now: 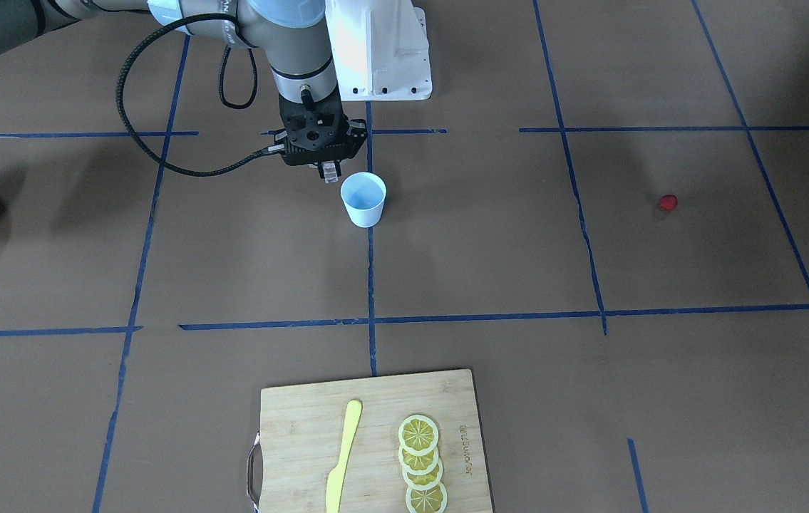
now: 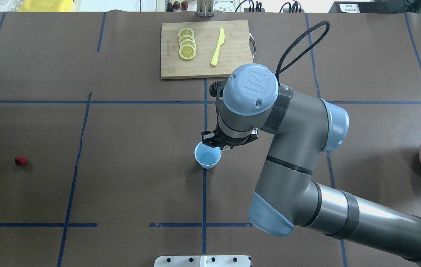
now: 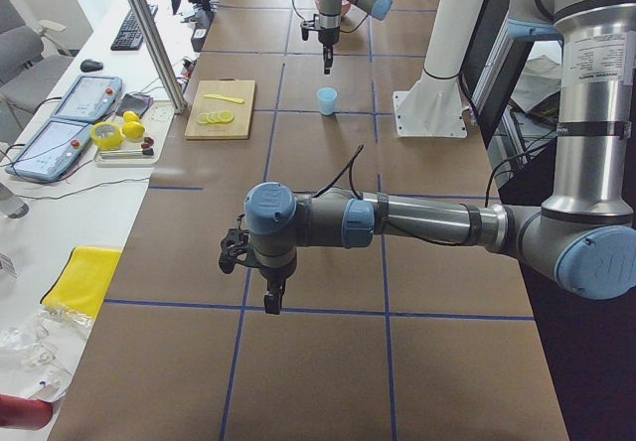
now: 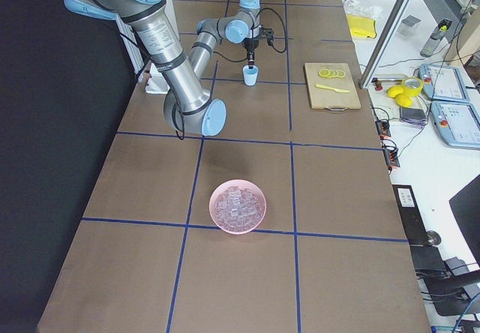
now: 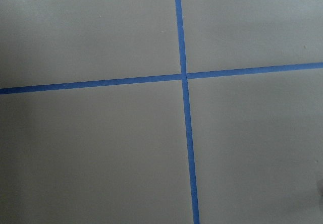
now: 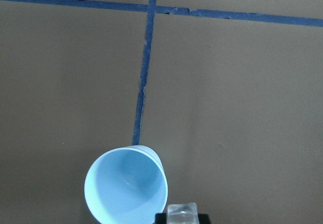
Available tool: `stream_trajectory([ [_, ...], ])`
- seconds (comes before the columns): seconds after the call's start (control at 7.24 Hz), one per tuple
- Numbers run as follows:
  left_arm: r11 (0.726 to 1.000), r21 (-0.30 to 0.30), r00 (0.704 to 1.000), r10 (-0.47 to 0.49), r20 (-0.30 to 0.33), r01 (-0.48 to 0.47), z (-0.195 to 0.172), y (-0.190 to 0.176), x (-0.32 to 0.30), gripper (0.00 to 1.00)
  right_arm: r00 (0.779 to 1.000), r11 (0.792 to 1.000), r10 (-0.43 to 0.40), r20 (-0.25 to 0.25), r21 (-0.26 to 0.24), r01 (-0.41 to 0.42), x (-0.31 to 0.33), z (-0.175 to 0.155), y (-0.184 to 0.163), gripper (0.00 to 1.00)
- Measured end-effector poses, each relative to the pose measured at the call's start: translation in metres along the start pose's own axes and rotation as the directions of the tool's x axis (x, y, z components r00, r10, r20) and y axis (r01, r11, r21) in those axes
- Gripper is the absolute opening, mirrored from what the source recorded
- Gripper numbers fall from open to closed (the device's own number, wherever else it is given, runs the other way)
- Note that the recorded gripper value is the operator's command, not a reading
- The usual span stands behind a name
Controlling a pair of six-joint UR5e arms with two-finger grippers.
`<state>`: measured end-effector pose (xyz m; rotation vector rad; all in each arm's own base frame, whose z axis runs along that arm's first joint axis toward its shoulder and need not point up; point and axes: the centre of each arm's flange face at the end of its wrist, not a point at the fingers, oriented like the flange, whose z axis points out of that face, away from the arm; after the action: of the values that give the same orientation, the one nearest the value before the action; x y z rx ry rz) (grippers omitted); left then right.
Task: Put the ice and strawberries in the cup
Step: 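Carry the ice cube with the right gripper over the blue cup, then open the right gripper to drop the ice cube into the cup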
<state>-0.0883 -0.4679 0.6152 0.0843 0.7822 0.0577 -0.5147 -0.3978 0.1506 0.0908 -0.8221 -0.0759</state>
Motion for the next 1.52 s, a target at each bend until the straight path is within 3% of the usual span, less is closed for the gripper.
stream_trajectory([
  [0.41, 1.000, -0.001, 1.000, 0.000, 0.001, 0.000, 0.001, 0.000, -0.001, 1.00, 1.000, 1.000, 0.004, -0.017, -0.013, -0.004, -0.031, 0.016, -0.004, 0.02],
  [0.55, 1.000, -0.001, 1.000, 0.000, 0.001, 0.000, 0.001, 0.000, 0.000, 1.00, 1.000, 1.000, 0.002, -0.019, -0.015, -0.002, -0.036, 0.018, -0.001, 0.08],
  [0.83, 1.000, -0.001, 1.000, 0.001, 0.001, -0.001, 0.001, 0.000, -0.001, 1.00, 1.000, 1.000, -0.002, -0.014, -0.015, 0.002, -0.044, 0.017, 0.001, 0.60],
  [0.97, 1.000, -0.001, 1.000, 0.001, 0.001, -0.001, 0.001, 0.000, 0.000, 1.00, 1.000, 1.000, -0.003, -0.011, -0.014, 0.003, -0.047, 0.016, 0.000, 0.70],
  [1.24, 1.000, -0.003, 1.000, 0.000, 0.000, 0.000, 0.003, -0.001, -0.003, 1.00, 1.000, 1.000, -0.004, -0.008, -0.013, 0.004, -0.050, 0.015, 0.000, 0.75],
  [1.38, 1.000, -0.004, 1.000, -0.001, 0.001, 0.001, 0.004, -0.002, -0.004, 1.00, 1.000, 1.000, -0.004, -0.008, -0.012, 0.004, -0.050, 0.014, 0.000, 0.99],
  [1.52, 1.000, -0.004, 1.000, -0.001, 0.001, 0.001, 0.005, -0.003, -0.005, 1.00, 1.000, 1.000, -0.004, -0.008, -0.010, 0.004, -0.049, 0.014, -0.001, 1.00],
])
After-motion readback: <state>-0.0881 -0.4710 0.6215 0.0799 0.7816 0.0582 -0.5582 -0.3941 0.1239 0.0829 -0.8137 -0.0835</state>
